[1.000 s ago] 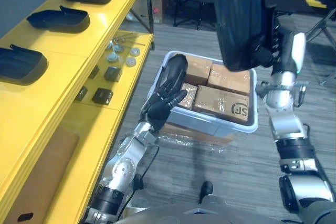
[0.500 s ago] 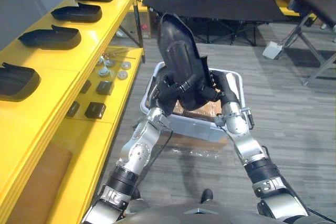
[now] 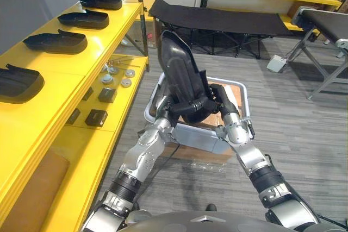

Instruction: Walk over and take three plastic housings, then place them on the shelf

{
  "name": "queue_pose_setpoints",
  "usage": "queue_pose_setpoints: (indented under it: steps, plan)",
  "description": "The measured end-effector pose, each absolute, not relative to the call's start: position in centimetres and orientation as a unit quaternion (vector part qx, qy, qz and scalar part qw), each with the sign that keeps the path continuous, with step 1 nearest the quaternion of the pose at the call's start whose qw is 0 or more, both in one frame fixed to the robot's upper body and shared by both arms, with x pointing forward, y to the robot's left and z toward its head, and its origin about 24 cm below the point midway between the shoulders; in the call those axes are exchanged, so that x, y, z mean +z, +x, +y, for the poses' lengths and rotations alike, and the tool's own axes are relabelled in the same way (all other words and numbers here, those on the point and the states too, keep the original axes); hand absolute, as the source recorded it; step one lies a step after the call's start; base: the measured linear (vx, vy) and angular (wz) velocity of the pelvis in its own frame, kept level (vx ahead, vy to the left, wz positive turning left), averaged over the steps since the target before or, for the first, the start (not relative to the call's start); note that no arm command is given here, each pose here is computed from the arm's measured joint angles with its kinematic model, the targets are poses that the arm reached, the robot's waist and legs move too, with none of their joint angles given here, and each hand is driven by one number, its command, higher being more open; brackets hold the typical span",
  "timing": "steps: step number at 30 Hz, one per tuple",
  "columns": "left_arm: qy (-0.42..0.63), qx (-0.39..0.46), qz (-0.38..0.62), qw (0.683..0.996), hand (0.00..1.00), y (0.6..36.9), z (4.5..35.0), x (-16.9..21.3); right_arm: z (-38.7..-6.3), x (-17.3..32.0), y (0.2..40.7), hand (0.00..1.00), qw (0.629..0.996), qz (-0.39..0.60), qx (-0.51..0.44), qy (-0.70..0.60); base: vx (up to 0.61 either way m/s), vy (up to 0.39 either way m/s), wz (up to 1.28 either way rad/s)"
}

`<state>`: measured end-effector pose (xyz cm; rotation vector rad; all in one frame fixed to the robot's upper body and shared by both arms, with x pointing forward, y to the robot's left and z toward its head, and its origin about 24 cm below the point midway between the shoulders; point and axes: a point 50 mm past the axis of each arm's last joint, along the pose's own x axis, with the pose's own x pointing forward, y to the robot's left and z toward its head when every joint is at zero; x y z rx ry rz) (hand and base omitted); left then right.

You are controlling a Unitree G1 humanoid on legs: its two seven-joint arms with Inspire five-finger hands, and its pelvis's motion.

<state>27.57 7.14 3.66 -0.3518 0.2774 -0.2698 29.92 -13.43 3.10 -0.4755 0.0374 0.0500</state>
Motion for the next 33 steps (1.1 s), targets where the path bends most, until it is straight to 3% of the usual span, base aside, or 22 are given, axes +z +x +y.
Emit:
queue_pose_setpoints:
  steps: [10,19,20,25,33]
  plan:
    - [-0.148,-0.039,0.140,0.978,0.00,28.2,8.7,3.5,-11.5,2.6,29.4,0.00,0.985,0.033,0.054,-0.159,0.01,0.000,0.00]
    - [-0.255,-0.027,0.150,0.955,0.00,26.8,8.2,2.3,-11.4,1.5,27.5,0.00,0.992,0.051,0.052,-0.107,0.00,0.000,0.00]
    - [-0.268,-0.026,0.151,0.951,0.00,26.7,8.2,2.2,-11.4,1.4,27.4,1.00,0.992,0.050,0.052,-0.107,0.00,0.000,0.00]
    - [-0.323,-0.047,0.140,0.935,0.00,26.7,7.7,2.3,-11.1,1.5,26.0,1.00,0.993,0.017,0.067,-0.093,0.00,0.000,0.00]
    - [-0.290,-0.036,0.096,0.952,0.00,27.0,8.3,3.0,-10.5,1.3,25.0,1.00,0.996,0.013,0.079,-0.049,0.00,0.000,0.00]
